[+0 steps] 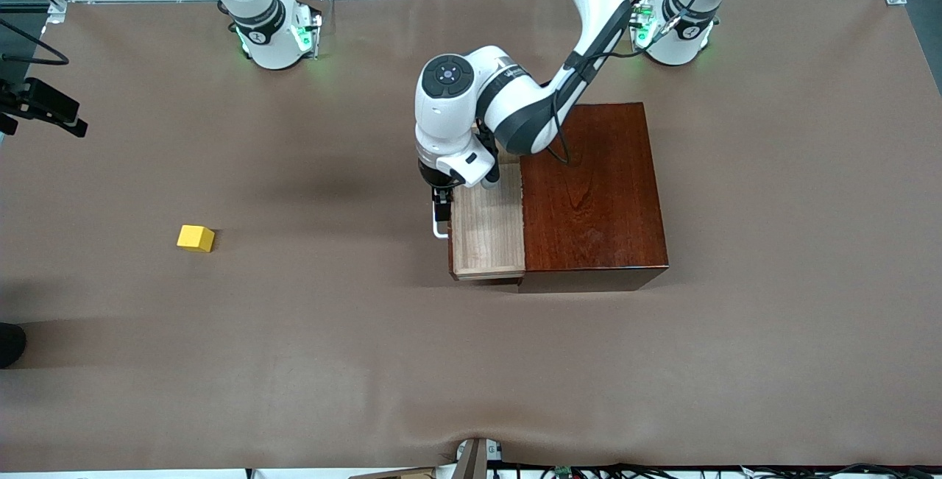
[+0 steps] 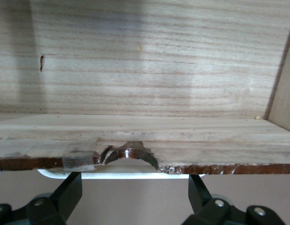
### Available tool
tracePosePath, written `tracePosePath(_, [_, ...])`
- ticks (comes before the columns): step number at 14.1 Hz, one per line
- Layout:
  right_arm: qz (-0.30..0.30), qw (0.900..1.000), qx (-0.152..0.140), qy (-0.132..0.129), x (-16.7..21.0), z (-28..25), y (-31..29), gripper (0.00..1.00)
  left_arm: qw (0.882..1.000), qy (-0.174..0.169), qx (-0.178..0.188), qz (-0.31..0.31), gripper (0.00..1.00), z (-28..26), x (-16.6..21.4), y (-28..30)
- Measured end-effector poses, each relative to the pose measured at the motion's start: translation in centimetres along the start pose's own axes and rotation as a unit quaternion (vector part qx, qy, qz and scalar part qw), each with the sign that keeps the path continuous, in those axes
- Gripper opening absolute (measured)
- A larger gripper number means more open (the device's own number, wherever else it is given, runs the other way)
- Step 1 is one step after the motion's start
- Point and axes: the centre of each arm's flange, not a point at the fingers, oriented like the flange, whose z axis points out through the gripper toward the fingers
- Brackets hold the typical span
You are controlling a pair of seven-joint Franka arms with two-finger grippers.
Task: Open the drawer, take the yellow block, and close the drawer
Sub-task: 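Push the drawer front into the box with the left gripper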
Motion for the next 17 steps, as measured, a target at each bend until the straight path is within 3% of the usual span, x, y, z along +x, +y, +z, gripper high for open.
tracePosePath(7, [0.000, 1.000, 0.000, 0.000, 0.0, 0.0, 0.0, 1.00, 0.999, 0.025, -0.010, 0.019, 1.00, 0.2, -0.2, -0.7])
tracePosePath(17, [0.000, 1.000, 0.000, 0.000, 0.0, 0.0, 0.0, 1.00, 0.995, 0.098, 0.026, 0.011, 1.00, -0.3, 1.4, -0.4])
